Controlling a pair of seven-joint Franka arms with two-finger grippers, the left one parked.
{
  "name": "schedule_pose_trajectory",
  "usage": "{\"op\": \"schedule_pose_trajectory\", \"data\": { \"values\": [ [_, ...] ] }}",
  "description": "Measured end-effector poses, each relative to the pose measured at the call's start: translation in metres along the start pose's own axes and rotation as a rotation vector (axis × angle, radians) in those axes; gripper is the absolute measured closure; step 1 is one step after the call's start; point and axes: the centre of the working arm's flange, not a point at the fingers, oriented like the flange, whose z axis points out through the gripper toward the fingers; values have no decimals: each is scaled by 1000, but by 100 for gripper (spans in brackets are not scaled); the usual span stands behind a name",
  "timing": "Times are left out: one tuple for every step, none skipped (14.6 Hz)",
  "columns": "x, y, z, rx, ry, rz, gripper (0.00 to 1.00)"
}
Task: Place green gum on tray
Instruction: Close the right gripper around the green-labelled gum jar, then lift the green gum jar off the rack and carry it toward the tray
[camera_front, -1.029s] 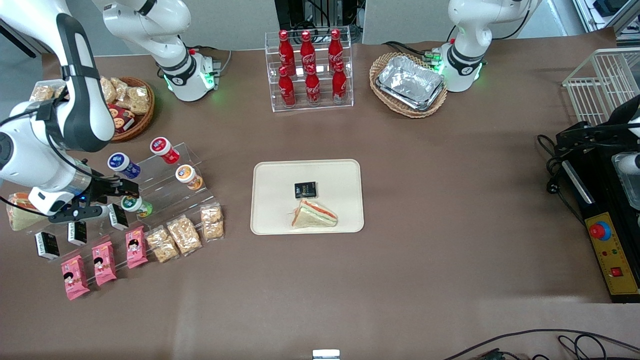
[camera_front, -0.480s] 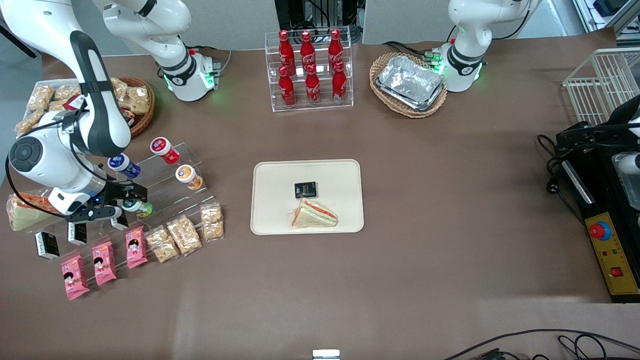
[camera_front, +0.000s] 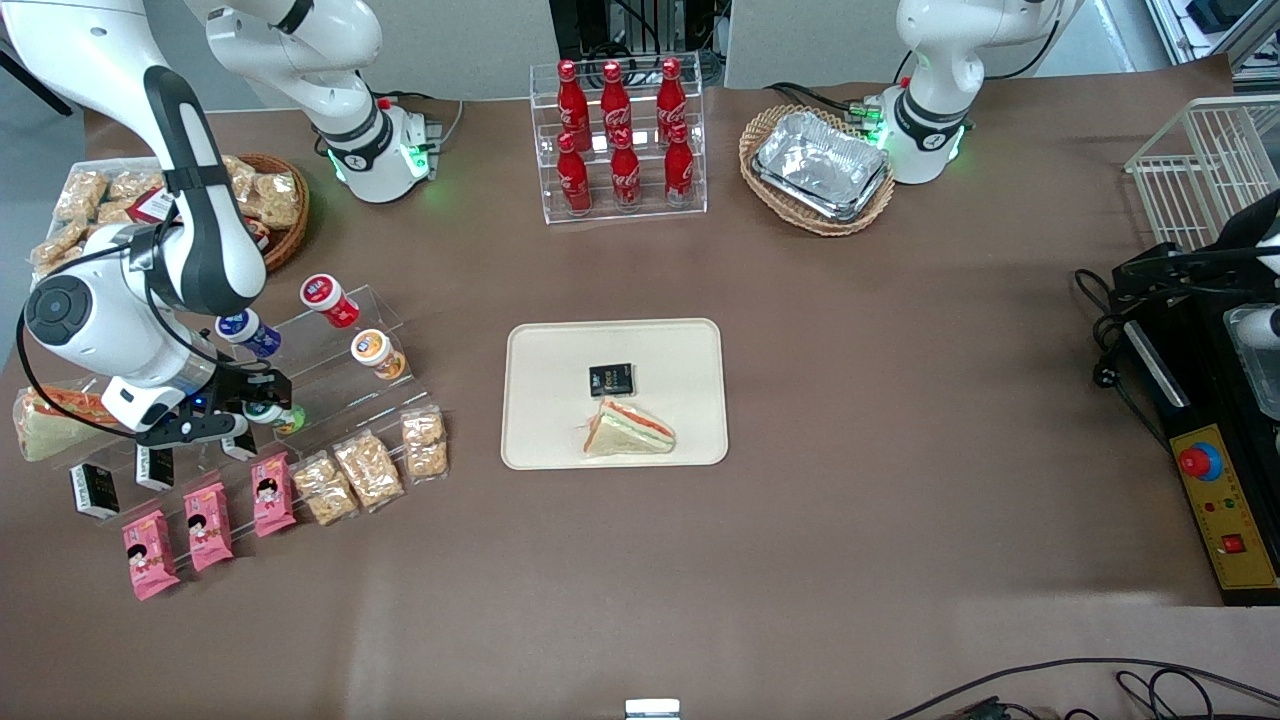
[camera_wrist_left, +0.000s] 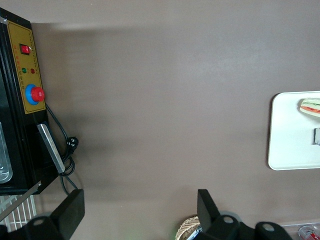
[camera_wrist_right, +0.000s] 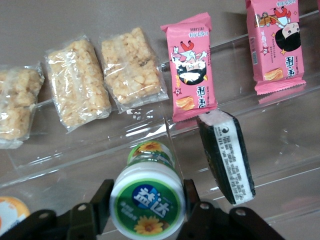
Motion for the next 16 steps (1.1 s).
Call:
{"op": "schedule_pose_trajectory", "data": {
  "values": [
    [0,0,-1,0,1,-1,41],
    [0,0,-1,2,-6,-5,41],
    [0,0,-4,7,-22,-8,41],
    [2,0,-10,13,-42,-10,41],
    [4,0,-21,19,-62,-13,41],
    [7,0,-36,26,-78,-15,41],
    [10,-1,-55,32,-94,-18,41],
    [12,-3,-75,39,-112,-22,41],
    [14,-4,-97,45,-129,-25,41],
    [16,-6,-119,50,-142,-26,41],
    [18,-9,-139,53,-153,-29,41],
    [19,-12,-159,58,-161,-32,41],
    [20,-15,-178,63,-167,-35,41],
    [20,-19,-197,67,-172,-39,41],
    [19,-23,-214,69,-176,-37,41],
    [20,-31,-225,71,-177,-26,41]
  ]
}}
